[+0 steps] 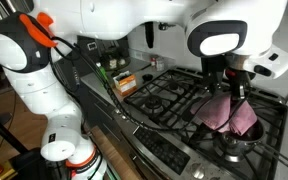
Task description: Move the pot from the rear right plate onto the front right plate of the stove, pick up the pink towel and use it to wipe the pot on the stove
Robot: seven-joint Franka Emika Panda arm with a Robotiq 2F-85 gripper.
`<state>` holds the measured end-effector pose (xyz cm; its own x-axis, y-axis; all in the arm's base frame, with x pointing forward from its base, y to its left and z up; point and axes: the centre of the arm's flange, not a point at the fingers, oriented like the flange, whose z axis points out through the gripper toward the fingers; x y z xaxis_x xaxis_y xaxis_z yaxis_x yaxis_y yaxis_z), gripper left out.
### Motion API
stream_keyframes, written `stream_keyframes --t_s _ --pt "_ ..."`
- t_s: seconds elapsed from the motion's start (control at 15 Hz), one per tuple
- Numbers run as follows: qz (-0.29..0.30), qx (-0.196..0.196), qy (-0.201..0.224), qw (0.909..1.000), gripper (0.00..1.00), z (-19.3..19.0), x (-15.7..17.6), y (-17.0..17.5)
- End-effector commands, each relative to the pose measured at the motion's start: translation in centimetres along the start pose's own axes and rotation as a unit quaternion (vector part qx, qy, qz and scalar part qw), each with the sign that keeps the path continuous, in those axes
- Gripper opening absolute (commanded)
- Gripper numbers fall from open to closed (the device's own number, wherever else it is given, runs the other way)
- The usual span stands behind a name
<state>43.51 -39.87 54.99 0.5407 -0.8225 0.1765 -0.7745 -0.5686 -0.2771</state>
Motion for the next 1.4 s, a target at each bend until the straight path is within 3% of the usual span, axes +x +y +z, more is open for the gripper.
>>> stream_keyframes --t_s 0.0,0.27,0.53,0.87,1.33 --pt "-0.007 -0.071 0.026 0.9972 0.04 -0.6 0.9 3.4" --pt "-0.013 -0.160 0.078 0.9840 0.04 -0.2 2.3 5.6" --pt "0.017 -0.160 0.154 0.9748 0.04 2.2 3.9 5.2" --pt "0.068 -0.087 0.227 0.9675 0.04 5.4 5.0 2.8" --pt "0.139 0.024 0.200 0.9695 0.04 7.0 4.0 -0.4"
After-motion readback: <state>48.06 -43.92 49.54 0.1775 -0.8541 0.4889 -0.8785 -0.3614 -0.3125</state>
